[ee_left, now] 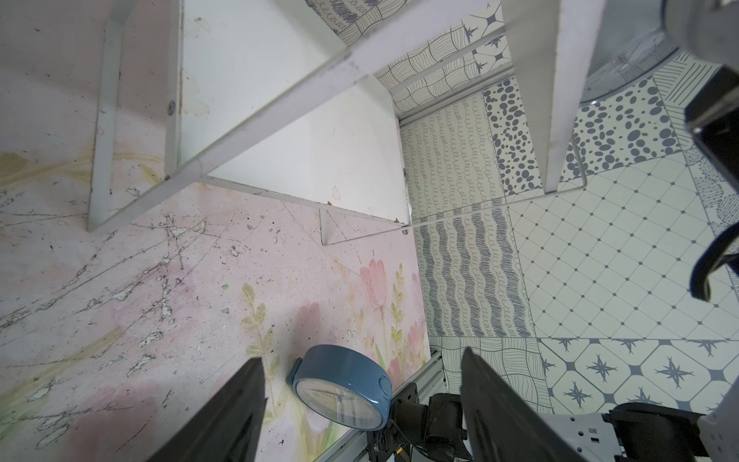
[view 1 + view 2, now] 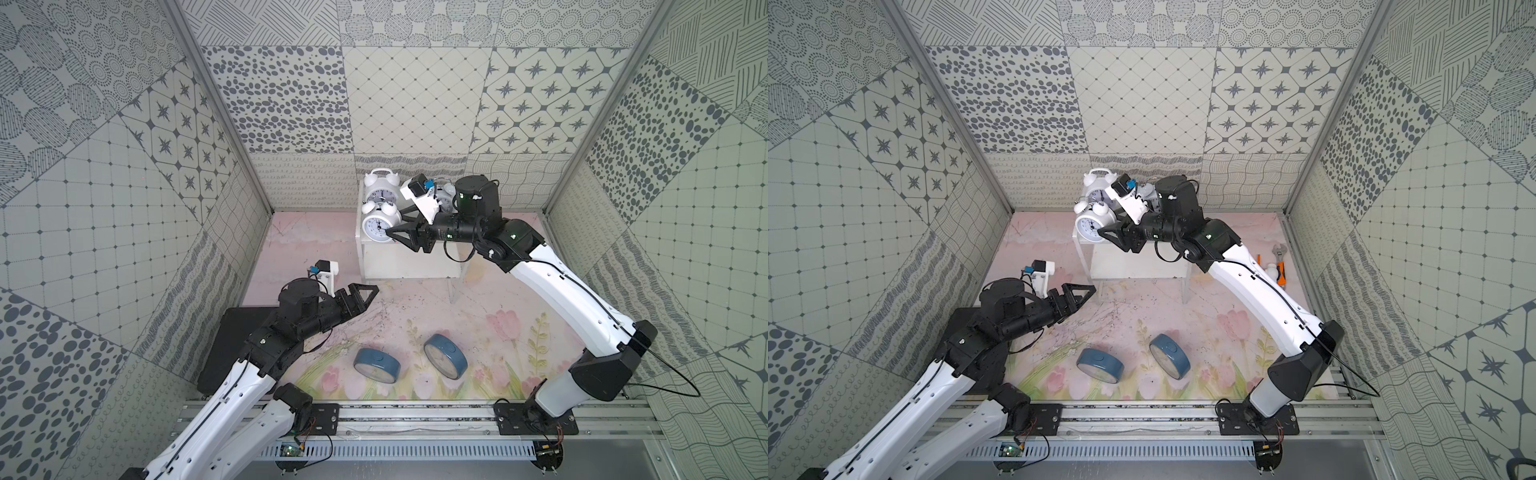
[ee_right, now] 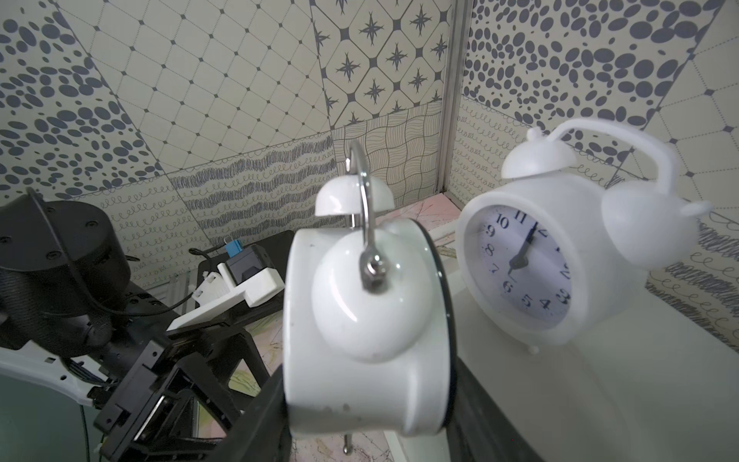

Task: Place the alarm clocks on the shelf by style
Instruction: Place the alarm on the shelf.

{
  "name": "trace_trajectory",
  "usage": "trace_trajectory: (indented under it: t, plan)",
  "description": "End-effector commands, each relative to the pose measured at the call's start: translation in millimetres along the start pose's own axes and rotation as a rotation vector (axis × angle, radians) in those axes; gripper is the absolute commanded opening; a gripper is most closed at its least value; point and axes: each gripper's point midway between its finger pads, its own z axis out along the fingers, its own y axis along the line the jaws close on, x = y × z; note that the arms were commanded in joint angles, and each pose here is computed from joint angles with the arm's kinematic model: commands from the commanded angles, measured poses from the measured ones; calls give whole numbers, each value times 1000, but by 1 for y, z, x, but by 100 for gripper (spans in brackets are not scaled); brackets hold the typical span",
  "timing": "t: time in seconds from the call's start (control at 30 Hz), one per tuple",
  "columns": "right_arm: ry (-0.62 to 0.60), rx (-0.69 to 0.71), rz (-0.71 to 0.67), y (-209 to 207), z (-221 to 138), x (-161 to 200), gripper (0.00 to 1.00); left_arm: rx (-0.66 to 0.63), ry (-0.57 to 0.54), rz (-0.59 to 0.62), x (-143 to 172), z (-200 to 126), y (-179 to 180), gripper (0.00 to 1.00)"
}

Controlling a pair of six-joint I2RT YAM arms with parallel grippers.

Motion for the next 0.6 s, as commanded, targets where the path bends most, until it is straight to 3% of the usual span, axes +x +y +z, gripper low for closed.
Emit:
trace_trajectory:
  t: [0.0,0.57]
  plan:
    - [-94,40,-78,-6,-7,-31,43,24,-4,34,-2,1,-6,80]
    - [-57,62,-93,-21,15,-19,44,30,19,30,1,12,-1,78]
